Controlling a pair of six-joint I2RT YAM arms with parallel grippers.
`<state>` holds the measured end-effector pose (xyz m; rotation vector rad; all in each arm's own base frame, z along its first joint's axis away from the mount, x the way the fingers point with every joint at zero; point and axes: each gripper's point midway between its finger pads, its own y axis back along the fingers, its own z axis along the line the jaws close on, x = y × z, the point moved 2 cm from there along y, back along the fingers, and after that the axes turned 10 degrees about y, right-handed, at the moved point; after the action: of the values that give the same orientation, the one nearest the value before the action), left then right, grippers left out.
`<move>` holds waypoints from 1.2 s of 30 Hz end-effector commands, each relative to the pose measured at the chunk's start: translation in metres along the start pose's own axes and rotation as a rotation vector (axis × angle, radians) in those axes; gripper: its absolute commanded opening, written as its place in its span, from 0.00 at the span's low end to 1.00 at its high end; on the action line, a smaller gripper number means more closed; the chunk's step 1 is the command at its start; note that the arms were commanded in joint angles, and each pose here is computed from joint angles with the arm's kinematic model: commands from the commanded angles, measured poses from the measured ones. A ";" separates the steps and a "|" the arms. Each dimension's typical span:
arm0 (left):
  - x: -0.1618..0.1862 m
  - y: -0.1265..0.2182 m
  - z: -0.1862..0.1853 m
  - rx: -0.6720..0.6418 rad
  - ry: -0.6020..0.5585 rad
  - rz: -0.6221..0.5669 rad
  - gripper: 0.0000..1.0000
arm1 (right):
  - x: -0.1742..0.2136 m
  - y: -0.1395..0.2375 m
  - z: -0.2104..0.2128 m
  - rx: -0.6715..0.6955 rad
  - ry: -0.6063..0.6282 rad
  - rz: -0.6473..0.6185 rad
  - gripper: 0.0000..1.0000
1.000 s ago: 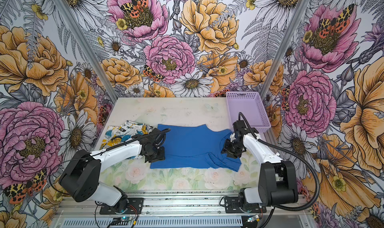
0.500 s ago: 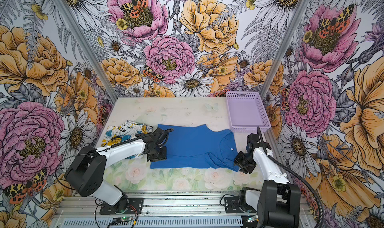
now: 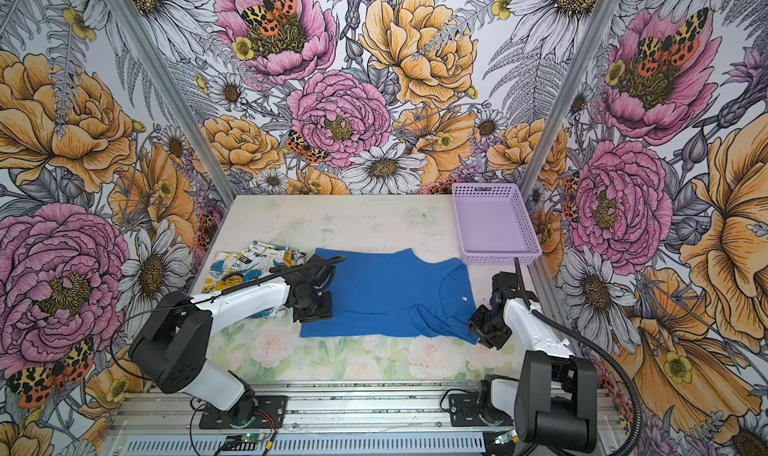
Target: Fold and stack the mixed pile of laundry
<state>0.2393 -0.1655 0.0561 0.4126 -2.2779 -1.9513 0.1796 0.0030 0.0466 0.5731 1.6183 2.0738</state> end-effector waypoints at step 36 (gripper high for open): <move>-0.006 -0.016 0.022 -0.117 -0.033 0.023 0.44 | -0.040 0.017 0.031 -0.062 0.015 0.062 0.02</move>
<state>0.2397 -0.1544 0.0408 0.3546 -2.2128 -2.0178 0.2204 0.0042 0.0638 0.6282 1.5569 2.1586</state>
